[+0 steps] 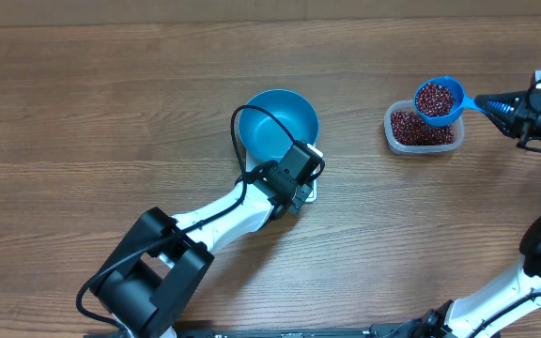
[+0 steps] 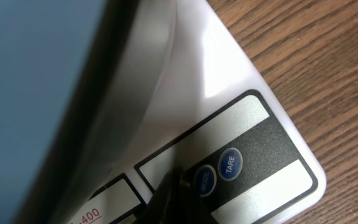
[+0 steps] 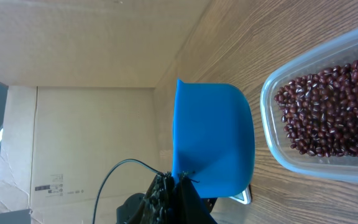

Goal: Scoop item into bowl and weigh 150g on scale

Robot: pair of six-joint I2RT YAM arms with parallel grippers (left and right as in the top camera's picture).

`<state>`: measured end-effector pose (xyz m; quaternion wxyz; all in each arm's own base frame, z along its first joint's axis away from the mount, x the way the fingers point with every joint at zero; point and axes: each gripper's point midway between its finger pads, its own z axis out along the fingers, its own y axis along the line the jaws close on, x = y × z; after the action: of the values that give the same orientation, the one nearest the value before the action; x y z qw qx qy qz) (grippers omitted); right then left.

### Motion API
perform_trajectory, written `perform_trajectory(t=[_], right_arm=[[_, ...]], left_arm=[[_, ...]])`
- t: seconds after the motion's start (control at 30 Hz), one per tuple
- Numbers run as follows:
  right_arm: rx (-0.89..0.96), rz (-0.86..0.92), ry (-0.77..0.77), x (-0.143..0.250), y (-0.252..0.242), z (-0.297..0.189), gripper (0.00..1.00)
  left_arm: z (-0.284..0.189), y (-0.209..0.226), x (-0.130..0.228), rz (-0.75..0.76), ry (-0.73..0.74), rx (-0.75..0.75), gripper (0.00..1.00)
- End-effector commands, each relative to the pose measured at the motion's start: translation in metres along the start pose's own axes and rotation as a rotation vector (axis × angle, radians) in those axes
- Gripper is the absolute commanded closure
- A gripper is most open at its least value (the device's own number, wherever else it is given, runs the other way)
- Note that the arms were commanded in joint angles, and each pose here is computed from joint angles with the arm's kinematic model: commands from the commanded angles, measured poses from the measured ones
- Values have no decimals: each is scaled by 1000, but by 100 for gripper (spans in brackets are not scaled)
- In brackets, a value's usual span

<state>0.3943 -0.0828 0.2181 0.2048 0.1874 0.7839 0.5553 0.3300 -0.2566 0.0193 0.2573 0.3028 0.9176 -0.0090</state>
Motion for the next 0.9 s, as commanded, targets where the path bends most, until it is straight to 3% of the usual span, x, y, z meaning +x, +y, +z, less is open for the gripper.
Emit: perform_trajectory(t=[0.0,0.43,0.87], right_arm=[[-27,-7,-3,0,4,1,96],[-27,-7,-4,0,4,1,96],[-27,-7,-4,0,4,1,96]], left_arm=[[14,-4,15,-15,55,15,96],[-1,-2,5,10,38,16,96],[-51,6,-15,-2,-42,26,96]])
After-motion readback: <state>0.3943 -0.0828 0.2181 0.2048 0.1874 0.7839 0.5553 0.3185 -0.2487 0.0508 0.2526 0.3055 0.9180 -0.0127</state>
